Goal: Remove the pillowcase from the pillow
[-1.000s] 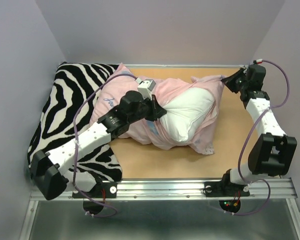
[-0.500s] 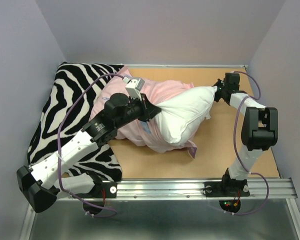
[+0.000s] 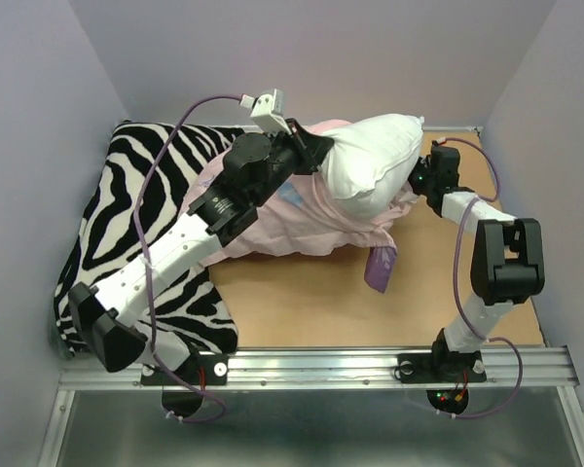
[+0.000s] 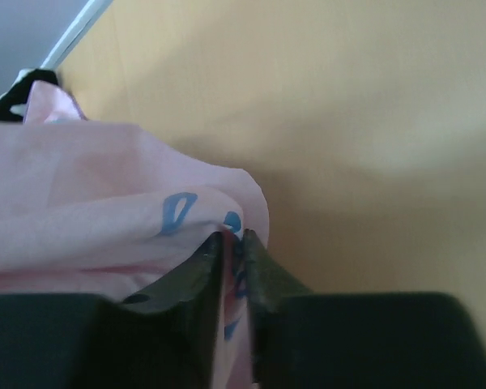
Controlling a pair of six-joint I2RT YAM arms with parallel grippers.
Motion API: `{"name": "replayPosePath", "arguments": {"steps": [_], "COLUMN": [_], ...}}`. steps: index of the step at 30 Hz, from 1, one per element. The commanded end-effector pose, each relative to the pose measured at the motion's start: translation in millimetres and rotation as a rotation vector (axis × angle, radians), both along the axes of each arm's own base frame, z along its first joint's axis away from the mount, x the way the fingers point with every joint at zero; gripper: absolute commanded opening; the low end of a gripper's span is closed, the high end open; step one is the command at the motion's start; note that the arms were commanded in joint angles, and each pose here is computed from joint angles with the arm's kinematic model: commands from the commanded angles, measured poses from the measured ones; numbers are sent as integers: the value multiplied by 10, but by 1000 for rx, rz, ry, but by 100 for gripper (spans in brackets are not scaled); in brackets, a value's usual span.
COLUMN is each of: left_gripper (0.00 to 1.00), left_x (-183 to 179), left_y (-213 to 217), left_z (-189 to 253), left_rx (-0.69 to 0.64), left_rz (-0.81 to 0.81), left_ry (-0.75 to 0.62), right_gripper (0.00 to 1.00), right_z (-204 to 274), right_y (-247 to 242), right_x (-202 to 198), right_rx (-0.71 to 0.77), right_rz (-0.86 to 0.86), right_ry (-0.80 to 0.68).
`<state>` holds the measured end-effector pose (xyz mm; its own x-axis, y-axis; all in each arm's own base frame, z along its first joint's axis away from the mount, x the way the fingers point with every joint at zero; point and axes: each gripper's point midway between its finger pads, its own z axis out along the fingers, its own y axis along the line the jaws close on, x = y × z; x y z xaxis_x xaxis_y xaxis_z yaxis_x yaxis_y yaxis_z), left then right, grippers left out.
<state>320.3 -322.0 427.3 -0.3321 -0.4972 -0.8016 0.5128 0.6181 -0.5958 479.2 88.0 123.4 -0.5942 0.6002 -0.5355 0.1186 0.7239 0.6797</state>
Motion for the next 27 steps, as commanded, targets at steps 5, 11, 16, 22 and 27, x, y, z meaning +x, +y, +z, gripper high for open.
{"name": "replayPosePath", "arguments": {"steps": [5, 11, 16, 22, 27], "left_gripper": [0, 0, 0, 0, 0], "left_x": [426, 627, 740, 775, 733], "left_y": [2, -267, -552, -667, -819], "left_z": [545, -86, -521, -1149, -1571], "left_rx": [-175, -121, -74, -26, 3], "left_rz": [136, 108, 46, 35, 4], "left_ry": [-127, -52, 8, 99, 163], "right_gripper": [69, 84, 93, 100, 100], "right_z": [664, 1406, 1577, 1368, 1305], "right_y": [-883, -1268, -861, -477, -413], "right_x": [-277, -509, -644, -843, -1006], "right_rx": [-180, -234, -117, 68, 97], "right_rz": [-287, -398, -212, -83, -73], "right_ry": [-23, -120, -161, -162, -159]}}
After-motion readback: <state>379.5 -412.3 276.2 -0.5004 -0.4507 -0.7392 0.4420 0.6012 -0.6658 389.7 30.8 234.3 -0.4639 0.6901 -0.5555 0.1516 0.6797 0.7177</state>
